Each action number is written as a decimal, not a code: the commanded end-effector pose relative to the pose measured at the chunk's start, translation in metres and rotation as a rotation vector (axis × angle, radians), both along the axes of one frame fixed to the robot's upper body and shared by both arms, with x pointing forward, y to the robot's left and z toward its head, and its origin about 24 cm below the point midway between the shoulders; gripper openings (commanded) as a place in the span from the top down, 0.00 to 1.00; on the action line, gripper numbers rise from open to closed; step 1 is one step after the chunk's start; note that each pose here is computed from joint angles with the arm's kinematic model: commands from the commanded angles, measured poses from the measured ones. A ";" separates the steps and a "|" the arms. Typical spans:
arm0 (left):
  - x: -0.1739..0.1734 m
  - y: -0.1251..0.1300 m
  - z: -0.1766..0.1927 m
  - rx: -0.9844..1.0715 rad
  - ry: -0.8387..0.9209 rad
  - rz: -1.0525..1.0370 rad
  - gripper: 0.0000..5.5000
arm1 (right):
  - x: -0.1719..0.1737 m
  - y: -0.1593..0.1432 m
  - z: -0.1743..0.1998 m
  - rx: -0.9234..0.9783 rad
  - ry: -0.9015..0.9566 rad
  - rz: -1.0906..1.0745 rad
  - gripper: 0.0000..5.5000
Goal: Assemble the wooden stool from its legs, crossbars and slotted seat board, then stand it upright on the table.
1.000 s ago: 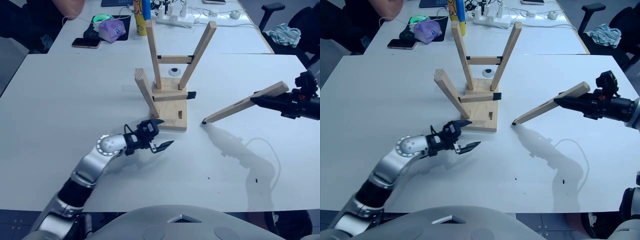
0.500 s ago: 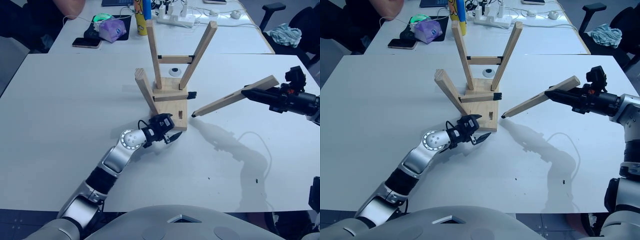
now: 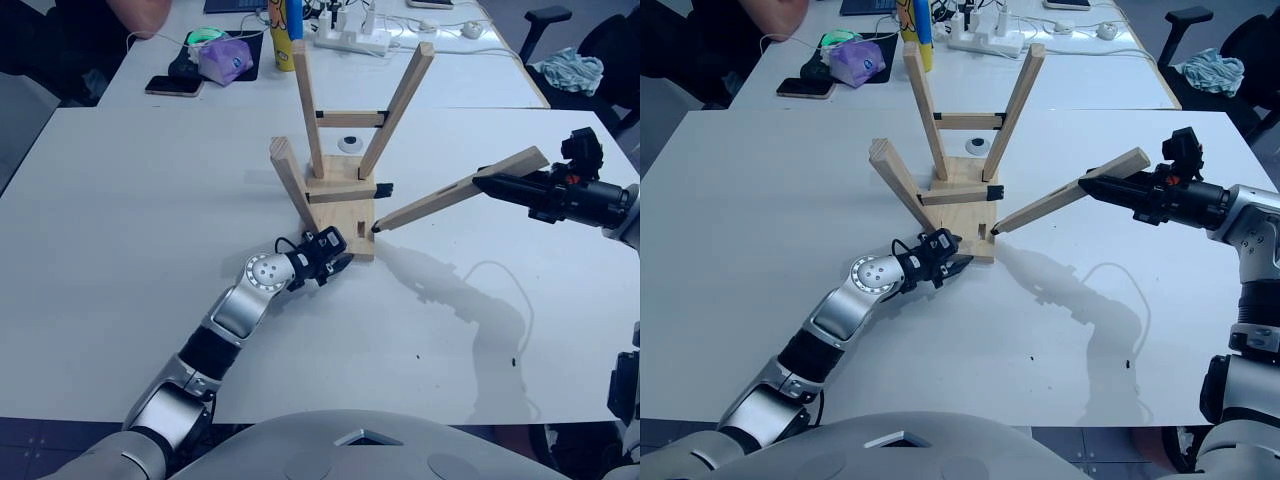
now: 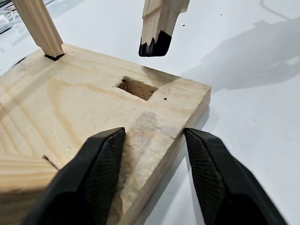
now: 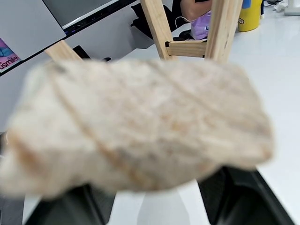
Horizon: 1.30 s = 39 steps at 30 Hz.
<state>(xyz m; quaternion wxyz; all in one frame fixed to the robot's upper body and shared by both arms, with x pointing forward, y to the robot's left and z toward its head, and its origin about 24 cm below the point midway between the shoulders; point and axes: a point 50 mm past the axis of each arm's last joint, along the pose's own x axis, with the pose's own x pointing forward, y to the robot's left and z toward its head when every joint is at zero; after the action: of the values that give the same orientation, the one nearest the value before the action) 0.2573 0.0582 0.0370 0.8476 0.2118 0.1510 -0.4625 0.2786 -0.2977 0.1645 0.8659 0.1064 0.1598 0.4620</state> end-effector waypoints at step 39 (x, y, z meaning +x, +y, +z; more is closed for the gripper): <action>-0.029 0.049 -0.033 -0.056 0.278 -0.023 0.74 | 0.023 0.065 0.002 -0.280 -0.103 0.339 0.62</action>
<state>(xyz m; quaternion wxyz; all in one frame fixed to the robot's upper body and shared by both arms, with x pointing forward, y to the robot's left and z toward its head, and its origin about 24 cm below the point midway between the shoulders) 0.2476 0.1000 0.0346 0.8283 0.1761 0.1633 -0.5063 0.3030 -0.2309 0.1758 0.7909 -0.0511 0.1573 0.5891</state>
